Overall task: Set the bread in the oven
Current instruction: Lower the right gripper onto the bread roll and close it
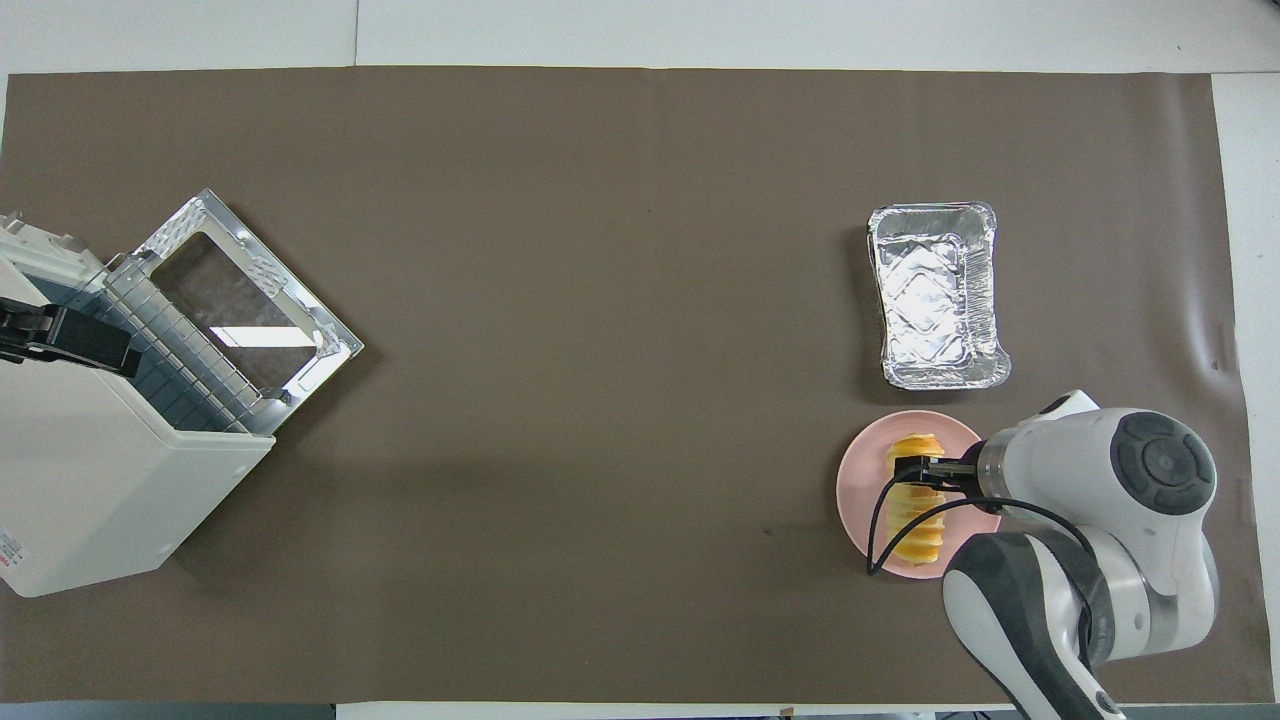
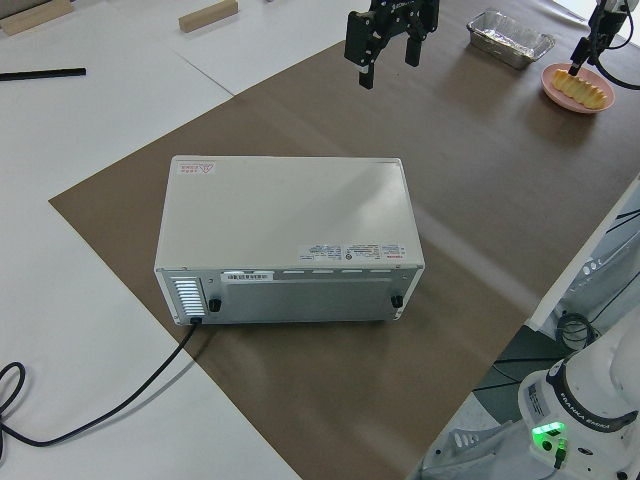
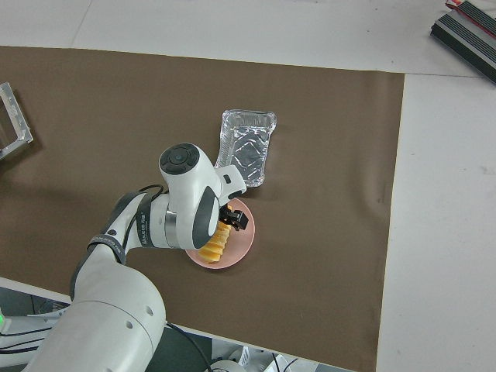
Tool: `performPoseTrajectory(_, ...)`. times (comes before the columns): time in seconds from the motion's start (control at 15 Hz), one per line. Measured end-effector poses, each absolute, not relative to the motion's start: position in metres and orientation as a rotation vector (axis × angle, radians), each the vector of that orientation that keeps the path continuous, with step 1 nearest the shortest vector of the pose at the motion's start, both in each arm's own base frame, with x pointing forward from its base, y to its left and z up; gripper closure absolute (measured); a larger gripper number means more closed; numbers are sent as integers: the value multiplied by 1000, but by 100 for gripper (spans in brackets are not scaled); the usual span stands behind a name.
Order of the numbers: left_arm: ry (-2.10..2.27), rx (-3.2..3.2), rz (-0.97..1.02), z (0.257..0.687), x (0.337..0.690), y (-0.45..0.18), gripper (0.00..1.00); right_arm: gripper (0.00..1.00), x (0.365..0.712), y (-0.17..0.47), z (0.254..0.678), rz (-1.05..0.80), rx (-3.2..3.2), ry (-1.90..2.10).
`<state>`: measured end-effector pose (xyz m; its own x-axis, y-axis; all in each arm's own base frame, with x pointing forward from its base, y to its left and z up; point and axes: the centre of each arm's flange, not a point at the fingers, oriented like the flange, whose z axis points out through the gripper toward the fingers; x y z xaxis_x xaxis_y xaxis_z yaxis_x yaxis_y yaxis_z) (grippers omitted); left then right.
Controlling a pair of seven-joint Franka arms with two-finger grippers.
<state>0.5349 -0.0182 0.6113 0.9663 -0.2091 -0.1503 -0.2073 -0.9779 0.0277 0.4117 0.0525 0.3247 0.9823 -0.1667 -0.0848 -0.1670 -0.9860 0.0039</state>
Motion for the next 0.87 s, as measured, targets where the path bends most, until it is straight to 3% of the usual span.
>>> performPoseTrajectory(0.47,-329,3103,-239,611,535,-18,0,3,409,60,314,147,-3111,295)
performPoseTrajectory(0.53,-329,3103,-239,611,535,-18,0,9,408,61,311,143,-3111,295)
performPoseTrajectory(0.6,-329,3103,-239,611,535,-18,0,9,407,61,309,142,-3111,295)
performPoseTrajectory(0.67,-329,3103,-239,611,535,-18,0,13,407,61,308,143,-3111,292)
performPoseTrajectory(0.87,-329,3103,-239,611,535,-18,0,43,406,68,309,138,-3113,268)
